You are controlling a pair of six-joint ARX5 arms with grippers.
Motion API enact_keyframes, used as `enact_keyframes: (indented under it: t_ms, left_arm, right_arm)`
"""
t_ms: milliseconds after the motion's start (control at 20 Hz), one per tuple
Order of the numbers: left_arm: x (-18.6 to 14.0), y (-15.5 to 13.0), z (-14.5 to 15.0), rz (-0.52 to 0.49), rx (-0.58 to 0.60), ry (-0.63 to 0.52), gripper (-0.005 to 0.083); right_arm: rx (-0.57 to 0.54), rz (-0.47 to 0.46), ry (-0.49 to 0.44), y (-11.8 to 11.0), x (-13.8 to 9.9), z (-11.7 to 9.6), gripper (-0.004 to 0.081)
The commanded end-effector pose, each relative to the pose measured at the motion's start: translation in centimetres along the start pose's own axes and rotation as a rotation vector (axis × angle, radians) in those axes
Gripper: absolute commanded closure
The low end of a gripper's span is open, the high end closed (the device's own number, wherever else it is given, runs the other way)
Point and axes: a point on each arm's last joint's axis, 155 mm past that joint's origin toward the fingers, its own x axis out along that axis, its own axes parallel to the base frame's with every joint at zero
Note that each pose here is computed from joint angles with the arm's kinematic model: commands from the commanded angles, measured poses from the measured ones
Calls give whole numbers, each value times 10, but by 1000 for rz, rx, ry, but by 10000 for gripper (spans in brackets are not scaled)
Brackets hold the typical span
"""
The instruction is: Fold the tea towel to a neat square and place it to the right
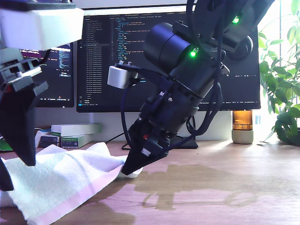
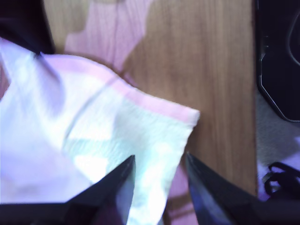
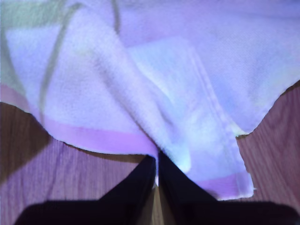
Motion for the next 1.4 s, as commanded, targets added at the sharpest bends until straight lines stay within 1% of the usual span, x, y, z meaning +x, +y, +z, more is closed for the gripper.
enact_keyframes:
  t_ms: [0, 100, 200, 500, 750, 950, 1250, 1300, 1350]
  left_arm:
    - [4, -6, -3, -24, 31, -1, 466]
    - [5, -5, 1, -25, 45, -20, 466]
    - [6, -10, 6, -53, 82, -49, 466]
    - [24, -19, 2, -101, 142, -2, 466]
    - [41, -4, 5, -35, 164, 32, 472]
    - [51, -10, 5, -63, 171, 44, 478]
    - [52, -13, 2, -72, 175, 59, 627]
    - [52, -13, 3, -73, 174, 55, 678]
    - [52, -13, 3, -74, 175, 55, 765]
  right_arm:
    - [-7, -13, -19, -3, -2, 7, 783]
    - [-5, -20, -22, -6, -3, 7, 783]
    - [-3, -28, -28, -9, -3, 7, 783]
    - [-1, -35, -31, -12, -4, 7, 783]
    - [0, -35, -30, -12, -4, 7, 783]
    - [-1, -37, -32, -12, -4, 7, 783]
    - [3, -44, -34, -16, -5, 7, 783]
    - [6, -47, -33, -17, -5, 6, 783]
    - [8, -48, -32, -18, -5, 5, 783]
